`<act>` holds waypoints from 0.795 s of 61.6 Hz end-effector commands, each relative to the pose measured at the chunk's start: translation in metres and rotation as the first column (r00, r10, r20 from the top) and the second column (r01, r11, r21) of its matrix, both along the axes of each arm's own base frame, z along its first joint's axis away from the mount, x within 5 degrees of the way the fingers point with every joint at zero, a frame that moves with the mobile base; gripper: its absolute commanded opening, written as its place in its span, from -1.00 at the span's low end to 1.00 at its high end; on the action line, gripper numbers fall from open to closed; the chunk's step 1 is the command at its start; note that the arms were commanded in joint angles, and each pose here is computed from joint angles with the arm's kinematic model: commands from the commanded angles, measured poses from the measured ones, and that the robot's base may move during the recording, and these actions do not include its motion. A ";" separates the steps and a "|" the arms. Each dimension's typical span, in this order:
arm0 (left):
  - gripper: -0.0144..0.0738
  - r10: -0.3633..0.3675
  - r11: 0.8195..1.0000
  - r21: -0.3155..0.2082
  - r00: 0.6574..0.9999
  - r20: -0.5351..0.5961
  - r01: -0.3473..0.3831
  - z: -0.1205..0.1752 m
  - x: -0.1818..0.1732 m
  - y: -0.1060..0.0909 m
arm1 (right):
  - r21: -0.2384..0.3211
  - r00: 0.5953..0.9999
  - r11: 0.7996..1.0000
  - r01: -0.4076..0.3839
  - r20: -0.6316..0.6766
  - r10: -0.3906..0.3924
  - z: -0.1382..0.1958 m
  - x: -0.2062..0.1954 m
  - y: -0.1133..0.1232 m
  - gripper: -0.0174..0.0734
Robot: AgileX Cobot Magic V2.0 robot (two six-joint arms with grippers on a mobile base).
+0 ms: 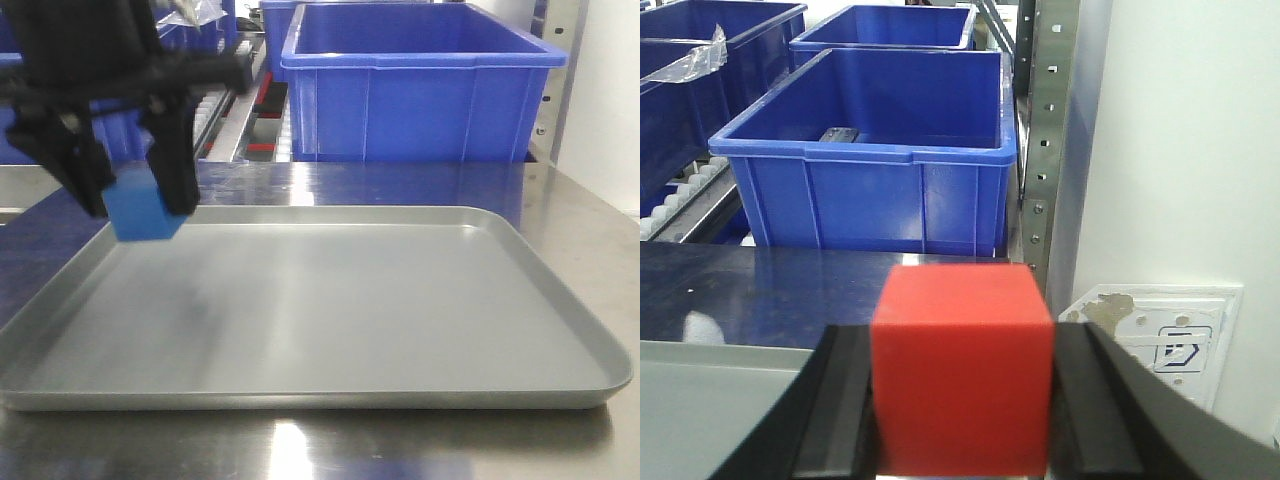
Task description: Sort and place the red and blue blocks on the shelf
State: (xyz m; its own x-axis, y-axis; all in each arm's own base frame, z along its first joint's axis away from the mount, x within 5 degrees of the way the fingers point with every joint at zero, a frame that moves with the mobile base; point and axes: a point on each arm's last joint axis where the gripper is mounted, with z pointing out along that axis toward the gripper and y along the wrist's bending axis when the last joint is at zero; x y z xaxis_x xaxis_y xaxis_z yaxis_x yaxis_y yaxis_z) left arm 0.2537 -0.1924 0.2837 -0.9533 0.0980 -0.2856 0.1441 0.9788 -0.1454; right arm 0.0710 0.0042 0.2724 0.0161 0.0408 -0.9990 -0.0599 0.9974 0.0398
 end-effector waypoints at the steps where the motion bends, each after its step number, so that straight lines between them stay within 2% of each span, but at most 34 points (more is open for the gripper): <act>1: -0.37 -0.126 0.986 -0.093 0.986 0.106 0.136 0.032 -0.014 0.007 | 0.001 0.993 1.000 0.002 0.114 -0.002 0.017 -0.001 0.000 -0.45; 7: -0.37 -0.253 0.948 -0.142 0.944 0.214 0.286 0.038 -0.026 0.013 | 0.001 0.993 1.000 0.002 0.114 -0.002 0.017 -0.001 0.000 -0.45; 10: -0.37 -0.278 0.931 -0.160 0.921 0.274 0.329 0.038 -0.031 0.017 | 0.001 0.993 1.000 0.002 0.114 -0.002 0.017 -0.001 0.000 -0.45; 14: -0.37 -0.264 0.921 -0.184 0.896 0.357 0.344 0.040 -0.039 0.025 | 0.001 0.993 1.000 0.002 0.114 -0.002 0.017 -0.001 0.000 -0.45; 27: -0.37 -0.119 0.936 -0.222 0.837 0.534 0.274 0.032 -0.062 0.062 | 0.001 0.993 1.000 0.002 0.114 -0.002 0.017 -0.001 0.000 -0.45; 33: -0.37 -0.043 0.941 -0.240 0.788 0.614 0.238 0.031 -0.075 0.083 | 0.001 0.993 1.000 0.002 0.114 -0.002 0.017 -0.001 0.000 -0.45; 45: -0.37 0.049 0.962 -0.220 0.692 0.720 0.161 0.026 -0.105 0.123 | 0.001 0.993 1.000 0.002 0.114 -0.002 0.017 -0.001 0.000 -0.45; 49: -0.37 0.086 0.967 -0.224 0.670 0.737 0.123 0.024 -0.113 0.134 | 0.001 0.993 1.000 0.002 0.114 -0.002 0.017 -0.001 0.000 -0.45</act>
State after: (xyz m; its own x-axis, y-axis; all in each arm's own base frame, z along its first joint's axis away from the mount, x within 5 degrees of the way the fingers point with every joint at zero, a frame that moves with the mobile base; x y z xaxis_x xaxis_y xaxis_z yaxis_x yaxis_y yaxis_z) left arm 0.1468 -0.0705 0.2916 -0.5513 0.0193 -0.8341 0.3495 0.9131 -0.2099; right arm 0.0710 0.0042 0.2724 0.0161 0.0408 -0.9990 -0.0599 0.9974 0.0398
